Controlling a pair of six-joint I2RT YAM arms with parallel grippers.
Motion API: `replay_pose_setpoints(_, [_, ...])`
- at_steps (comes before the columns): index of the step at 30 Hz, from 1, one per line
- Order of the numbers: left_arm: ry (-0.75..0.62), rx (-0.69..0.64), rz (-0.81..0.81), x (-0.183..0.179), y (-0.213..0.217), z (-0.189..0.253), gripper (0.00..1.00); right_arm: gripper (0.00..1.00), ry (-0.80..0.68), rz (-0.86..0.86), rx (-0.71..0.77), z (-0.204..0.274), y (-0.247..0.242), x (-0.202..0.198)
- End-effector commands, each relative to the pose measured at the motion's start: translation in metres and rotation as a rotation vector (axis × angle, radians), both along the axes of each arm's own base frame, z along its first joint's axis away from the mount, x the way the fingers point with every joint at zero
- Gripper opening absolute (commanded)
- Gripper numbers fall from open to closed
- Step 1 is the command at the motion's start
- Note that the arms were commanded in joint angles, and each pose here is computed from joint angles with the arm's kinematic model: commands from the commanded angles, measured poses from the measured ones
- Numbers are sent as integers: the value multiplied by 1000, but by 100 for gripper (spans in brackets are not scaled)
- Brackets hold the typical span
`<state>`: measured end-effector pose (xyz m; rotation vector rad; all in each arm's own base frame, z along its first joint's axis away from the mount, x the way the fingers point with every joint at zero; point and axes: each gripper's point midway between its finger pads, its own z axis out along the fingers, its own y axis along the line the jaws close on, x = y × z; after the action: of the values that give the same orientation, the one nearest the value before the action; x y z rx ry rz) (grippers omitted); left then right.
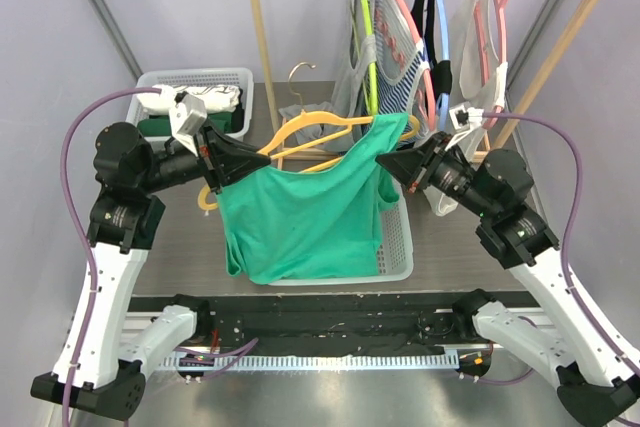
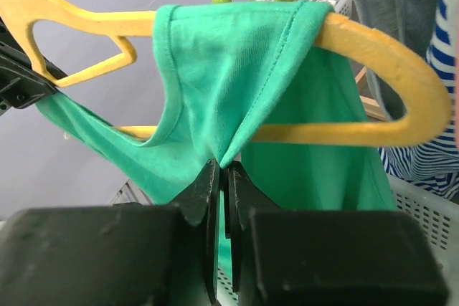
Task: Remove the tank top from the hanger
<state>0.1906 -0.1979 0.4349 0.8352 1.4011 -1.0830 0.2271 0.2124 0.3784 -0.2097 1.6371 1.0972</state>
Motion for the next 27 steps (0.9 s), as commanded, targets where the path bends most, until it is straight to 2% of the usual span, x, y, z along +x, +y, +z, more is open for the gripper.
replay_pose_setpoints(1, [-106, 32, 19, -7, 5, 7, 0, 8, -94, -98, 33, 41, -24, -11])
replay_pose_setpoints(6, [-133, 85, 5, -18, 8, -1, 0, 2, -64, -272, 38, 43, -53, -2])
replay_pose_setpoints(15, [-181, 119, -31, -52, 14, 4, 0, 1, 45, -551, 51, 18, -95, 18])
replay_pose_setpoints(22, [-226, 103, -26, -72, 18, 16, 0, 1, 150, -718, 0, -15, -126, 19])
replay_pose_setpoints(27, [-243, 94, -26, -78, 19, 25, 0, 1, 203, -772, -36, -38, -136, 16])
